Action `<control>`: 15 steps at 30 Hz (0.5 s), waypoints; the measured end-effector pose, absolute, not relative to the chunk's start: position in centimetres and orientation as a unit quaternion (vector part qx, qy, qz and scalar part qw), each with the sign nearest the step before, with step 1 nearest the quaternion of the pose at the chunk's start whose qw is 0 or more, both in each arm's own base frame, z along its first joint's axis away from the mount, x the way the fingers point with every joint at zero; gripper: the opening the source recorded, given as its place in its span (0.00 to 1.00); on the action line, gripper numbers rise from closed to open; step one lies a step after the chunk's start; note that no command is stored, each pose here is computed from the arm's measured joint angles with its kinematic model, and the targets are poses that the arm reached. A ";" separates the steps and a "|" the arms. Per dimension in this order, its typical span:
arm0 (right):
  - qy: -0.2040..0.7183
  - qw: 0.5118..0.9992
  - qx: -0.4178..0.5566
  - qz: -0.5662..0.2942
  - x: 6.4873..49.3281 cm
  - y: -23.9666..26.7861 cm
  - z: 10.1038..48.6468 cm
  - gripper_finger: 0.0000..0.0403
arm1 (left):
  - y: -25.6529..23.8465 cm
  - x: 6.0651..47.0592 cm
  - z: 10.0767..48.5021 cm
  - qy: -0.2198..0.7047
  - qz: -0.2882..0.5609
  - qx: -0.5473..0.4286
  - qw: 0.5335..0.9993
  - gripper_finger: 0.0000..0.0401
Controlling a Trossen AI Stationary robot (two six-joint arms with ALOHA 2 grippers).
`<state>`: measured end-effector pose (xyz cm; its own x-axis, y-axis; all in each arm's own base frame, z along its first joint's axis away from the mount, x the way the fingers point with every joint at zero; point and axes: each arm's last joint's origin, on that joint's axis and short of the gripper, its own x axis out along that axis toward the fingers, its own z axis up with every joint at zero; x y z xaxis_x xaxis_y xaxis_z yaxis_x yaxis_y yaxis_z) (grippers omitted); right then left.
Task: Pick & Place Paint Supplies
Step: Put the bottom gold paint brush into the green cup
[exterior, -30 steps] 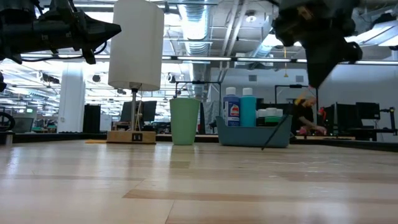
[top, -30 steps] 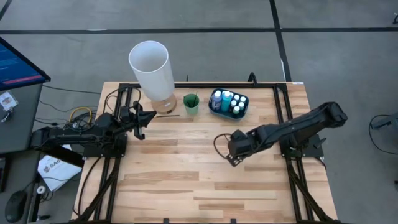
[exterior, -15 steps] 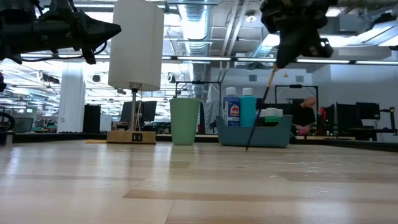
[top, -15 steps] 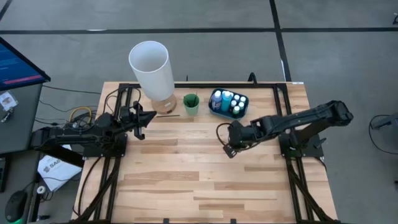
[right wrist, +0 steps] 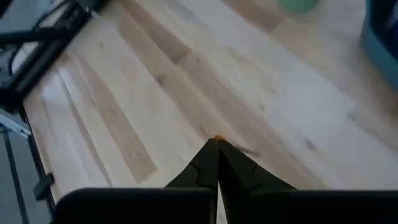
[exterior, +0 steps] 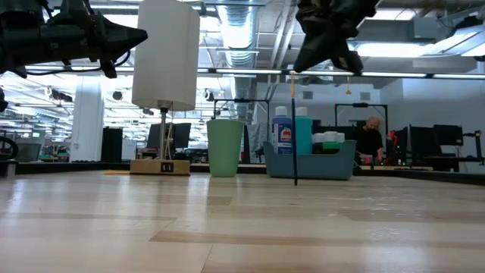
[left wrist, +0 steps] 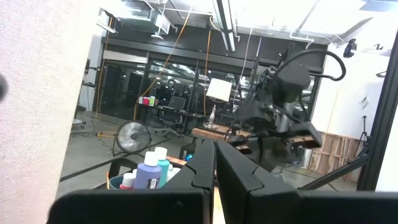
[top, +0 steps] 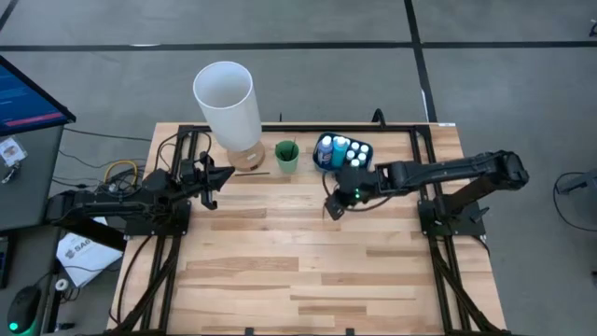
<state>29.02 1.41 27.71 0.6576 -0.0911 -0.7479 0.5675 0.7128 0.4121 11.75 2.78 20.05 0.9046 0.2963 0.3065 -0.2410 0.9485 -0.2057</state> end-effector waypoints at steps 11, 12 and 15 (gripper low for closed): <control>0.326 0.870 0.316 -0.194 29.6 -0.5 28.3 0.00 | 2.8 11.7 20.0 -0.169 0.138 -0.082 0.972 0.01; 0.327 0.869 0.315 -0.195 29.6 -0.5 28.3 0.00 | 2.8 11.7 20.0 -0.169 0.138 -0.082 0.972 0.01; 0.331 0.877 0.296 -0.186 30.0 -0.3 28.0 0.00 | 2.8 11.7 20.0 -0.169 0.138 -0.082 0.972 0.01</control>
